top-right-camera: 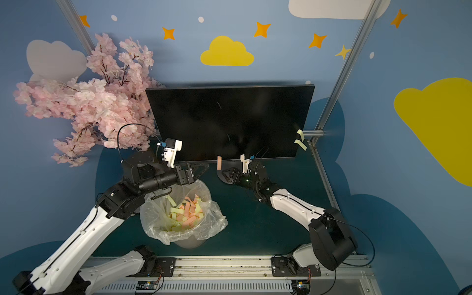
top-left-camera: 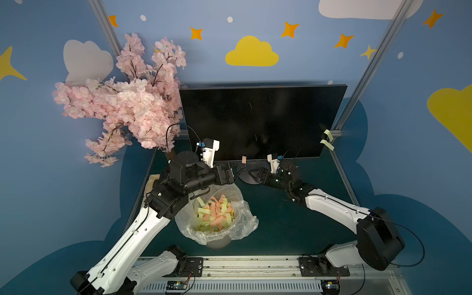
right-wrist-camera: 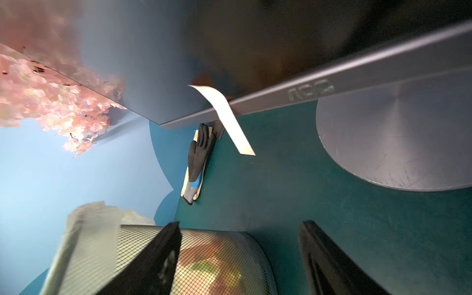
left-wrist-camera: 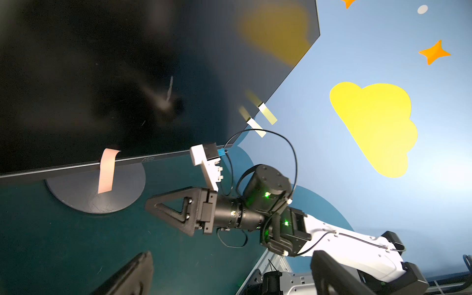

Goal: Remove the sticky note from the monitor
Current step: Tear off the sticky note from the monitor.

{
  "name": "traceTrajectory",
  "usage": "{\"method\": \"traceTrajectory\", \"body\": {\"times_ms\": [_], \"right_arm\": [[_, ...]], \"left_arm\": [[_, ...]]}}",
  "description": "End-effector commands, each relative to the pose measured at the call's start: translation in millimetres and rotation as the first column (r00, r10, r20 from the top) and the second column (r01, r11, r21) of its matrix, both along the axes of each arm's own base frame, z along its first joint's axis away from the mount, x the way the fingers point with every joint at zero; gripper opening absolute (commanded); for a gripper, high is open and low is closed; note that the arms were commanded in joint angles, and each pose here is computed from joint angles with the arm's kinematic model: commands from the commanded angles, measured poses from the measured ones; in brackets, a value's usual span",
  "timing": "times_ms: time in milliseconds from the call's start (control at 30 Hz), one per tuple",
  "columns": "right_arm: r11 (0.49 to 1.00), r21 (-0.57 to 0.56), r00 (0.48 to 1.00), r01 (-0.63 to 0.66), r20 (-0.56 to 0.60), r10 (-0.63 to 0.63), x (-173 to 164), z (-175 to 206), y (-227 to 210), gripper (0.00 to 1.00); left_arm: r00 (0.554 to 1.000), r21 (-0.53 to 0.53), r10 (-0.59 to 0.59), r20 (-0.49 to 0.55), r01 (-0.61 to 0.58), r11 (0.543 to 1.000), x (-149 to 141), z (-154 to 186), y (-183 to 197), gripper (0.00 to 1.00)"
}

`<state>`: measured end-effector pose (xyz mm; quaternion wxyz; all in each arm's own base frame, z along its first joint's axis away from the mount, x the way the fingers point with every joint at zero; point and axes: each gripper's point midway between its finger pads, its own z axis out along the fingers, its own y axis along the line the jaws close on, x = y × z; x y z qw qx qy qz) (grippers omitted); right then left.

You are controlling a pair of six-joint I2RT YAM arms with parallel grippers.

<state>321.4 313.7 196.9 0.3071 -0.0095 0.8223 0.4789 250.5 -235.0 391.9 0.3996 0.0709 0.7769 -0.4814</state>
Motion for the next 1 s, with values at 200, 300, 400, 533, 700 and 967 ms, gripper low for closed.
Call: {"method": "traceTrajectory", "body": {"times_ms": [200,300,400,533,700,967], "right_arm": [[0.994,0.099,0.994,-0.051,0.103,0.040,14,19,29,0.69],[0.994,0.099,0.994,-0.050,0.106,0.039,18,14,34,0.68],[0.993,0.106,0.993,-0.051,0.111,0.039,20,13,39,0.66],[0.993,0.107,0.992,-0.055,0.123,0.041,23,11,46,0.64],[0.993,0.107,0.991,-0.040,0.133,0.025,27,7,48,0.63],[0.993,0.118,0.990,-0.022,0.141,0.005,35,1,52,0.61]], "left_arm": [[0.997,-0.024,-0.056,0.044,0.057,0.998,3,15,-12,1.00],[0.998,-0.023,-0.057,0.039,0.058,0.998,4,14,-13,1.00],[0.998,-0.021,-0.060,0.034,0.060,0.998,5,13,-14,1.00],[0.998,-0.017,-0.065,0.025,0.065,0.998,5,12,-16,1.00],[0.998,-0.009,-0.069,0.009,0.069,0.998,6,9,-17,1.00],[0.998,0.002,-0.070,-0.008,0.070,0.998,4,7,-17,1.00]]}}
